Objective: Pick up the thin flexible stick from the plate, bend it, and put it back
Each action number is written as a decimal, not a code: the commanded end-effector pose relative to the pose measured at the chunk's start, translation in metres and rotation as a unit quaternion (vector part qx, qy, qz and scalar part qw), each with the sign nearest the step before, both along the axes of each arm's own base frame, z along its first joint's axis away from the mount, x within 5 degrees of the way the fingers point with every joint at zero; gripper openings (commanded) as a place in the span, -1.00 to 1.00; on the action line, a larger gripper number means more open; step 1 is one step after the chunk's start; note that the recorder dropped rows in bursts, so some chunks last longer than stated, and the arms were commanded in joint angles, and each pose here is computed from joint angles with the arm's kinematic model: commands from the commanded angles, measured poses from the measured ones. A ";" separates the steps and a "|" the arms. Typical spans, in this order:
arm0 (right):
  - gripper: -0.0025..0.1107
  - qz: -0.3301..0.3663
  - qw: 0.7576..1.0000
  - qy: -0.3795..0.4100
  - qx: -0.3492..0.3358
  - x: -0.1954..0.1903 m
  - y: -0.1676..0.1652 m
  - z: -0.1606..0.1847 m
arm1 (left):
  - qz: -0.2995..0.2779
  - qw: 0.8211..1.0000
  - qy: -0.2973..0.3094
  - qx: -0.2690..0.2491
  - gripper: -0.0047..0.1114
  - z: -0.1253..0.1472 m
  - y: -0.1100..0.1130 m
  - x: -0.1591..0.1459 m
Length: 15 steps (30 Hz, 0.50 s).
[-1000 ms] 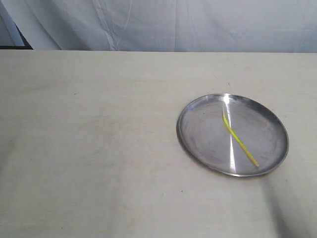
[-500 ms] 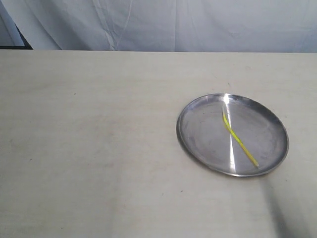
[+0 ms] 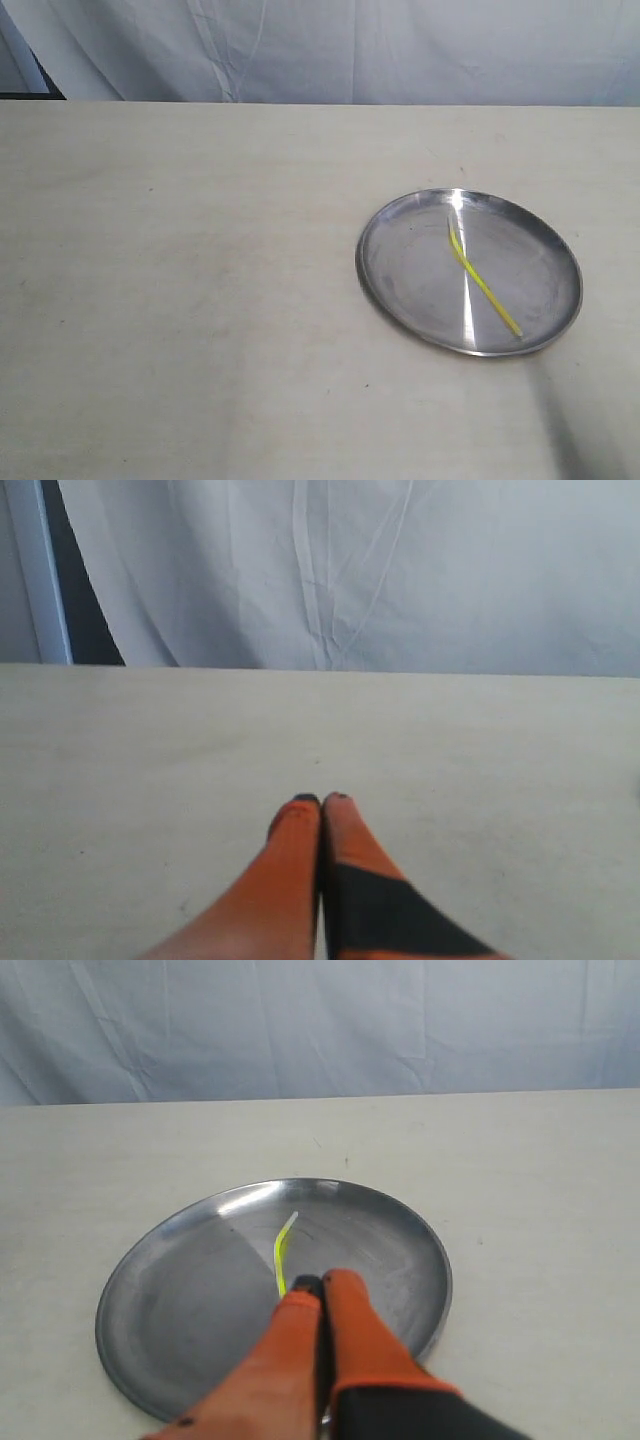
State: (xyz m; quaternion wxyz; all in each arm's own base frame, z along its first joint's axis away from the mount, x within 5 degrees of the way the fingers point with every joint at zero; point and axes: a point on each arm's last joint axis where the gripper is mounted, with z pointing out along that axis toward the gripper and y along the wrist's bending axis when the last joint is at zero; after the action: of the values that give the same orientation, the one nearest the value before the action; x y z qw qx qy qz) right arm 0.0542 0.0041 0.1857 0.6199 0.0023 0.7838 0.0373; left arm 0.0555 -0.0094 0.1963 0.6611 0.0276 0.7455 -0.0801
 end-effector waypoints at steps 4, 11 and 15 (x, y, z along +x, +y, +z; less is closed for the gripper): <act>-0.96 -0.003 1.000 -0.007 -0.004 0.000 -0.001 0.000 | 0.005 0.999 -0.022 0.025 -0.92 0.002 0.001 0.000; -0.96 -0.003 1.000 -0.007 -0.004 0.000 -0.001 0.000 | 0.005 0.999 -0.023 0.027 -0.92 0.002 0.001 0.000; -0.96 -0.003 1.000 -0.007 -0.004 0.000 -0.001 0.000 | 0.006 0.999 -0.023 0.032 -0.92 0.002 0.002 0.000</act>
State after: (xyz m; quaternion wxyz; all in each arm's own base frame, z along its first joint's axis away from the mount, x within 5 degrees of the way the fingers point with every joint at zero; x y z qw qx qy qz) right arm 0.0542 0.0041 0.1857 0.6199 0.0023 0.7838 0.0373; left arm 0.0559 -0.0083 0.1976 0.6707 0.0459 0.7382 -0.0555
